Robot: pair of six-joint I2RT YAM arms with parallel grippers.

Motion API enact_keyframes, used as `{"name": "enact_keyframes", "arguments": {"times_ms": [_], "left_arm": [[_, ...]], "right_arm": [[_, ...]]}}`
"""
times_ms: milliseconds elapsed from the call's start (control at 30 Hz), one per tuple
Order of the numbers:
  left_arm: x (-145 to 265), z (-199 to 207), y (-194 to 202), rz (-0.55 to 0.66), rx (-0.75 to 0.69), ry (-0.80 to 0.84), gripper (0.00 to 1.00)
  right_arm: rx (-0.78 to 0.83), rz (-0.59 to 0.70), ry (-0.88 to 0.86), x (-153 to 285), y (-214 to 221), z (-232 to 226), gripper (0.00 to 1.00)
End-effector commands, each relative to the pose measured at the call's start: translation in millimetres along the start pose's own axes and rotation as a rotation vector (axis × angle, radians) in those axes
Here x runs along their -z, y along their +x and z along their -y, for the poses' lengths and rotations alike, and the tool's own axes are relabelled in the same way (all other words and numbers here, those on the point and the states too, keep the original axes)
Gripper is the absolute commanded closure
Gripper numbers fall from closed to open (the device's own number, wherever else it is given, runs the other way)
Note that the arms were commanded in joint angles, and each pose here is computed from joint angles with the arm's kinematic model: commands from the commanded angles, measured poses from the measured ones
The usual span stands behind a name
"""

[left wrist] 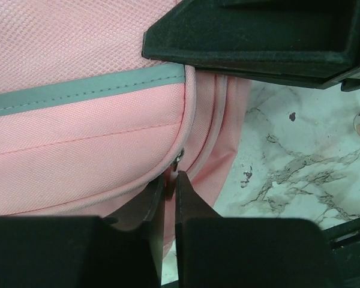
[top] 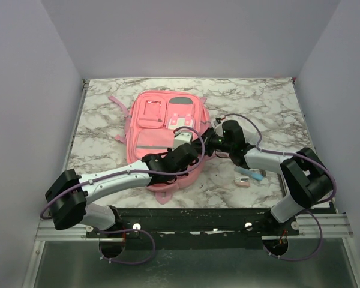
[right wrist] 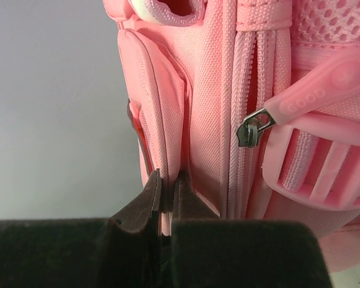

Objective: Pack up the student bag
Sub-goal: Unzip the student bag at the center of the board.

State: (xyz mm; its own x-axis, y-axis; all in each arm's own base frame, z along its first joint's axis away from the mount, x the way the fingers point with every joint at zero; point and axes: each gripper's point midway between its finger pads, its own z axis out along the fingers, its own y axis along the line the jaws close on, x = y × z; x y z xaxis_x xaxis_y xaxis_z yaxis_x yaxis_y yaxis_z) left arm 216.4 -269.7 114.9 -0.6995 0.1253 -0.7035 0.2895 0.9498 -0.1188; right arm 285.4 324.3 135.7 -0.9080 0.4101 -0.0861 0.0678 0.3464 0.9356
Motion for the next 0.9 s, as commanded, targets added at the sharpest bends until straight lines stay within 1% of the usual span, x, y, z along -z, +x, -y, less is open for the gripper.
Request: {"name": "enact_keyframes", "arguments": {"times_ms": [0,100,167,267,333,400,467,533,667,800,867], "left_arm": [[-0.9,-36.2,-6.2,0.061,0.008,-0.171,0.99],[4.7,-65.1,11.0,0.049,0.018,-0.276,1.00],[13.7,-90.3,23.0,0.049,0.054,-0.363,1.00],[29.4,-123.2,40.5,0.028,0.160,-0.463,1.00],[32.8,-134.7,48.6,0.012,0.236,-0.464,1.00],[34.1,-142.4,51.5,-0.003,0.317,-0.441,1.00],[35.7,-139.0,49.2,-0.007,0.377,-0.367,1.00],[39.5,-132.0,37.6,0.039,0.390,-0.286,1.00],[53.4,-127.1,23.2,0.087,0.387,-0.214,1.00],[58.5,-112.8,19.0,0.107,0.382,-0.106,1.00],[57.5,-94.9,17.8,0.096,0.379,-0.009,1.00]], "right_arm": [[0.093,-0.011,-0.115,10.4,-2.3,-35.6,1.00],[0.145,-0.034,-0.153,13.7,-10.5,-42.4,1.00],[0.180,-0.061,-0.150,13.9,-17.1,-41.8,1.00],[0.234,-0.123,-0.163,15.5,-25.4,-43.2,1.00],[0.266,-0.142,-0.150,15.5,-28.7,-40.0,1.00],[0.294,-0.171,-0.134,13.4,-29.3,-36.0,1.00],[0.315,-0.200,-0.132,12.1,-27.9,-34.6,1.00],[0.338,-0.206,-0.119,8.1,-30.5,-28.9,1.00],[0.357,-0.265,-0.100,-3.7,-33.6,-20.7,1.00],[0.402,-0.328,-0.123,-22.5,-37.6,-27.8,1.00],[0.424,-0.361,-0.103,-38.1,-39.7,-27.5,1.00]]}}
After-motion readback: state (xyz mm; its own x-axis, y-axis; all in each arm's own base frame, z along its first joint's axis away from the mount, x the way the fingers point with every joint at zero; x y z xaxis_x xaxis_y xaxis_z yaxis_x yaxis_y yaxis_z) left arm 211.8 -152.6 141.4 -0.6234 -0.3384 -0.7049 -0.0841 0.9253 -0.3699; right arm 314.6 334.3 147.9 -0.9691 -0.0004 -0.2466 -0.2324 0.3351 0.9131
